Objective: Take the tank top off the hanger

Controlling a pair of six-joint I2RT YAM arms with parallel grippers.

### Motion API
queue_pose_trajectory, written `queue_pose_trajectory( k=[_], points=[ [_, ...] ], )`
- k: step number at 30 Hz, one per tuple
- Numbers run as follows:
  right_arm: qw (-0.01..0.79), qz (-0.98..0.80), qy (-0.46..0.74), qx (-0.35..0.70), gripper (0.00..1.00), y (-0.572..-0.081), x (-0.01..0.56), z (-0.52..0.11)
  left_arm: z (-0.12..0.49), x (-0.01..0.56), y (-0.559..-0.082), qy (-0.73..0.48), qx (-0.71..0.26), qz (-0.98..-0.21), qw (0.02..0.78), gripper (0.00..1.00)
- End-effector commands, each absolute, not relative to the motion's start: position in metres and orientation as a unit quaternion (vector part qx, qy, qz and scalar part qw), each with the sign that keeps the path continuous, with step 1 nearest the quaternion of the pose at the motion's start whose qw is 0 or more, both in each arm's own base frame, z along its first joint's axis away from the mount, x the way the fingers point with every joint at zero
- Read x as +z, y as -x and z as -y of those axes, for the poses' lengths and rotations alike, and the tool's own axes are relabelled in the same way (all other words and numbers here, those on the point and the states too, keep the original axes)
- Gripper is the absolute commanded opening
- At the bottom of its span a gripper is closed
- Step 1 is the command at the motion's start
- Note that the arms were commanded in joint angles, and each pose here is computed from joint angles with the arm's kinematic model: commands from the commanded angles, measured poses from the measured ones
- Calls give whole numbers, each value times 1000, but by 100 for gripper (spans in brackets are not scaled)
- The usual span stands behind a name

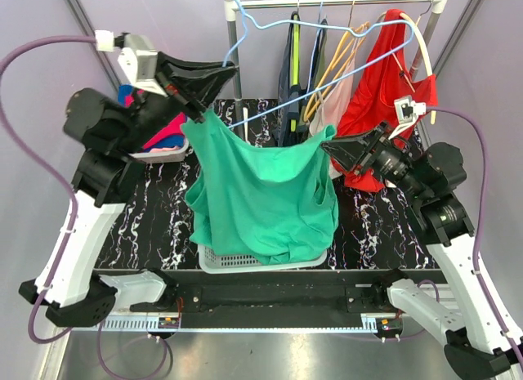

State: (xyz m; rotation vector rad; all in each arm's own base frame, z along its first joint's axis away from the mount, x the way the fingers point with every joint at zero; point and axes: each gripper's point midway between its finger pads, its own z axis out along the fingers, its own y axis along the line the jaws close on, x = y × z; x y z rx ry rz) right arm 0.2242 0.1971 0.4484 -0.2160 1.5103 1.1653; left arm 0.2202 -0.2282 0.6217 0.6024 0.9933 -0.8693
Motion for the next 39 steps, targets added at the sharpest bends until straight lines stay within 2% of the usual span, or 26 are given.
queue_pose_trajectory(
  k=[1, 4, 7, 11, 13, 14, 16, 24, 32, 35, 36, 39],
  points=[
    [611, -584, 158, 511, 57, -192, 485, -198, 235, 635, -223, -270, -397, -432, 763, 0],
    [606, -591, 170, 504, 74, -197, 475, -204, 249, 632, -228, -278, -405, -434, 755, 0],
    [612, -587, 195, 493, 83, -196, 470, -217, 264, 633, -227, -286, -414, -431, 749, 0],
    [612, -582, 240, 478, 85, -192, 467, -253, 278, 640, -230, -293, -419, -423, 748, 0],
    [626, -593, 261, 434, 86, -197, 458, -269, 280, 647, -229, -293, -421, -416, 751, 0],
    [614, -593, 286, 436, 86, -186, 455, -294, 279, 648, -231, -292, -419, -416, 752, 0],
    [634, -606, 286, 386, 87, -198, 449, -301, 277, 651, -229, -291, -416, -413, 756, 0],
    [674, -593, 266, 351, 88, -222, 448, -317, 268, 646, -216, -295, -415, -415, 754, 0],
    [689, -585, 297, 308, 81, -223, 432, -376, 265, 645, -214, -293, -415, -416, 754, 0],
    [683, -580, 315, 313, 65, -208, 423, -404, 264, 643, -216, -292, -411, -419, 755, 0],
    [678, -580, 322, 317, 56, -201, 419, -415, 263, 642, -216, -292, -409, -420, 756, 0],
    [669, -578, 332, 329, 46, -193, 411, -434, 263, 637, -218, -292, -403, -425, 756, 0]
  ],
)
